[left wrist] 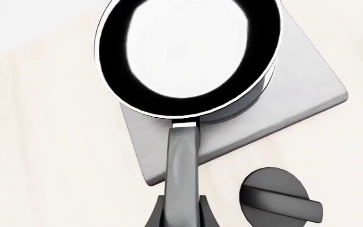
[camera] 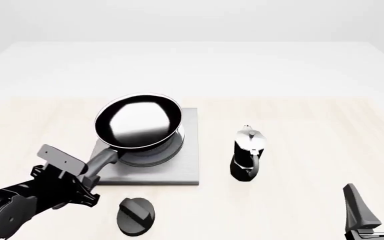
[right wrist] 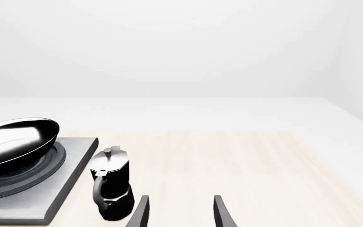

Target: Turn on the stove and put the frying pan on it.

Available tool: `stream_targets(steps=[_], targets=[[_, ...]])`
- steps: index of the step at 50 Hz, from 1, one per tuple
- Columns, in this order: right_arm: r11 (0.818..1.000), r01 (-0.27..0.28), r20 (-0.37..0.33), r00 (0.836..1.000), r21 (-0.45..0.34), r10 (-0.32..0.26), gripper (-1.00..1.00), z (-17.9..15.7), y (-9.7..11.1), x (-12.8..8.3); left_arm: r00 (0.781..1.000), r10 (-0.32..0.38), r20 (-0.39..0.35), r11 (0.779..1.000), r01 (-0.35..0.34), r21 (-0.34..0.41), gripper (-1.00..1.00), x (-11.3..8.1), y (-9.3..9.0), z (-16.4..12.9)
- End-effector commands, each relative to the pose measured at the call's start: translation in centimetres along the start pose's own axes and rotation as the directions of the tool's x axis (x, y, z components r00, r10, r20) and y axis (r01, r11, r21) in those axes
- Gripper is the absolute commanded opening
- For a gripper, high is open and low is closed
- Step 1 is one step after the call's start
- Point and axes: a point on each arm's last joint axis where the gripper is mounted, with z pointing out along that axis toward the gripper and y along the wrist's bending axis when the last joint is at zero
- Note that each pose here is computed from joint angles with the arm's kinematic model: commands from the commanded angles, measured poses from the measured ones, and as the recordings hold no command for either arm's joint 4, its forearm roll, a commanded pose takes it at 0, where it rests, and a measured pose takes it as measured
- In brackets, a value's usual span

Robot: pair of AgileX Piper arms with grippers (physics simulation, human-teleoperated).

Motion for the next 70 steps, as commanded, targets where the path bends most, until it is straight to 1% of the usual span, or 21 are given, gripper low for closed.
stream_targets(steps=[1, 5, 9, 19, 48, 51, 55, 56, 57, 58, 60, 62, 70], targets=[[1.000, 0.000, 0.000, 1.000, 0.000, 0.000, 1.00, 0.0, 0.0, 0.0, 0.999, -0.027, 0.042, 1.000, 0.027, 0.001, -1.00, -0.9, 0.0, -0.1], [1.000, 0.000, 0.000, 1.000, 0.000, 0.000, 1.00, 0.0, 0.0, 0.0, 0.999, -0.029, 0.039, 1.000, 0.029, 0.000, -1.00, -1.1, 0.1, -0.1], [1.000, 0.000, 0.000, 1.000, 0.000, 0.000, 1.00, 0.0, 0.0, 0.0, 0.999, -0.031, 0.034, 1.000, 0.031, -0.001, -1.00, -0.8, 0.1, 0.1], [1.000, 0.000, 0.000, 1.000, 0.000, 0.000, 1.00, 0.0, 0.0, 0.0, 0.999, -0.035, 0.026, 0.999, 0.036, -0.005, -1.00, -0.8, 0.3, 0.4], [1.000, 0.000, 0.000, 1.000, 0.000, 0.000, 1.00, 0.0, 0.0, 0.0, 0.999, -0.035, 0.011, 0.999, 0.034, 0.015, -1.00, -0.4, -0.3, 1.0], [1.000, 0.000, 0.000, 1.000, 0.000, 0.000, 1.00, 0.0, 0.0, 0.0, 0.999, -0.034, 0.010, 0.999, 0.034, 0.015, -1.00, -0.5, -0.3, 0.9], [1.000, 0.000, 0.000, 1.000, 0.000, 0.000, 1.00, 0.0, 0.0, 0.0, 0.999, -0.038, 0.009, 0.999, 0.038, -0.001, -1.00, -0.5, 0.2, 1.3], [1.000, 0.000, 0.000, 1.000, 0.000, 0.000, 1.00, 0.0, 0.0, 0.0, 1.000, -0.009, 0.009, 1.000, 0.009, 0.003, -1.00, -0.3, 0.0, 1.2], [1.000, 0.000, 0.000, 1.000, 0.000, 0.000, 1.00, 0.0, 0.0, 0.0, 1.000, -0.022, 0.004, 1.000, 0.022, 0.004, 1.00, -0.3, 0.0, 1.2], [1.000, 0.000, 0.000, 1.000, 0.000, 0.000, 1.00, 0.0, 0.0, 0.0, 1.000, -0.024, 0.003, 1.000, 0.024, -0.003, 1.00, -0.3, 0.2, 1.3], [1.000, 0.000, 0.000, 1.000, 0.000, 0.000, 1.00, 0.0, 0.0, 0.0, 1.000, -0.019, -0.002, 1.000, 0.019, 0.006, 1.00, -0.1, 0.0, 1.2], [1.000, 0.000, 0.000, 1.000, 0.000, 0.000, 1.00, 0.0, 0.0, 0.0, 1.000, -0.027, -0.005, 1.000, 0.027, -0.002, 1.00, -0.2, 0.2, 1.3], [1.000, 0.000, 0.000, 1.000, 0.000, 0.000, 1.00, 0.0, 0.0, 0.0, 1.000, -0.020, -0.024, 1.000, 0.020, -0.001, 1.00, -0.1, 0.3, 1.6]])
